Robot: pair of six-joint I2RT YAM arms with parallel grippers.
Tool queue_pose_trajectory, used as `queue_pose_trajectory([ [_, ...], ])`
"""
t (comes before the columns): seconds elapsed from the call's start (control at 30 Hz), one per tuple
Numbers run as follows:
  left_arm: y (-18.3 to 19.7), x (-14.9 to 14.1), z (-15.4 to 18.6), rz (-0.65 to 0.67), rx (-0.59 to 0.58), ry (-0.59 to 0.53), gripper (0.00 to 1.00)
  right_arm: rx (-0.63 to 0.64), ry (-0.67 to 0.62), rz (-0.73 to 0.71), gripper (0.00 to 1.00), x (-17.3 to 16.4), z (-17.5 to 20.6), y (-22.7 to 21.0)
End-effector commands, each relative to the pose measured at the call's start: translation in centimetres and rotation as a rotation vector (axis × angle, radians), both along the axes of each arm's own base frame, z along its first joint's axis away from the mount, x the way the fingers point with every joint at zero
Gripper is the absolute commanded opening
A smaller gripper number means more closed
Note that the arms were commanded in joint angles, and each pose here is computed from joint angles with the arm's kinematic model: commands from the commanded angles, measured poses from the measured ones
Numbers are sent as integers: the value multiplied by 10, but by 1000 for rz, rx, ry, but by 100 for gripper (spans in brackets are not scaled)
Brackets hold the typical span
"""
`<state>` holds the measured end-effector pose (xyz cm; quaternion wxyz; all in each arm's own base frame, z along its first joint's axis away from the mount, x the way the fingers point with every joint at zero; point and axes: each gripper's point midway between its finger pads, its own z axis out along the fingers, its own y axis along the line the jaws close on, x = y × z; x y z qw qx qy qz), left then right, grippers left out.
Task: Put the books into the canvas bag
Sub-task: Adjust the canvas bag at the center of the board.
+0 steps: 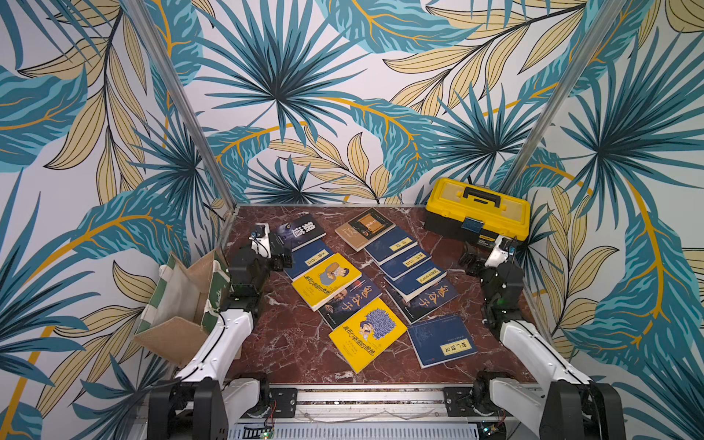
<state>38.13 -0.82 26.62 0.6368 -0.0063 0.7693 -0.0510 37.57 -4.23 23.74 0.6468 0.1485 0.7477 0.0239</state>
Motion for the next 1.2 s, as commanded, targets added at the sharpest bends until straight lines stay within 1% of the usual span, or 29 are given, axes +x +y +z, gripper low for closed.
queue_pose_trajectory([
  [0.0, 17, -25, 16, 119, -48, 180, 99, 131, 315, 84, 100, -7, -42, 20],
  [0.03, 21, -33, 22, 142, -37, 232, 99, 151, 334, 89, 100, -4, -41, 22],
  [0.13, 32, -53, 52, 199, 13, 316, 100, 206, 337, 100, 100, 5, -34, 30],
  [0.2, 39, -67, 66, 234, 43, 371, 100, 208, 349, 102, 100, 12, -28, 39],
  [0.23, 47, -73, 70, 278, 59, 400, 100, 193, 368, 109, 100, 15, -27, 47],
  [0.3, 63, -83, 67, 348, 85, 468, 99, 167, 407, 142, 100, 21, -24, 68],
  [0.33, 73, -89, 62, 391, 95, 509, 100, 158, 447, 163, 100, 22, -27, 81],
  [0.4, 95, -97, 52, 480, 82, 548, 100, 133, 492, 213, 100, 26, -29, 112],
  [0.53, 128, -119, 34, 591, -72, 568, 100, 109, 546, 321, 99, 28, -33, 175],
  [0.6, 136, -124, 19, 602, -128, 600, 100, 65, 586, 380, 100, 29, -39, 205],
  [0.67, 135, -122, 3, 575, -167, 645, 100, 21, 632, 430, 99, 29, -45, 231],
  [0.8, 114, -108, -27, 451, -264, 731, 100, -25, 736, 496, 99, 26, -68, 272],
  [0.83, 111, -106, -32, 432, -279, 744, 98, -41, 756, 501, 99, 25, -74, 278],
  [0.9, 102, -105, -37, 391, -307, 755, 86, -99, 783, 497, 100, 22, -78, 284],
  [0.97, 93, -105, -39, 346, -336, 758, 71, -156, 800, 494, 99, 22, -78, 283],
  [1.07, 81, -107, -45, 303, -390, 768, 45, -210, 787, 438, 100, 28, -71, 272],
  [1.17, 68, -109, -49, 261, -433, 774, 18, -260, 759, 387, 99, 29, -60, 259],
])
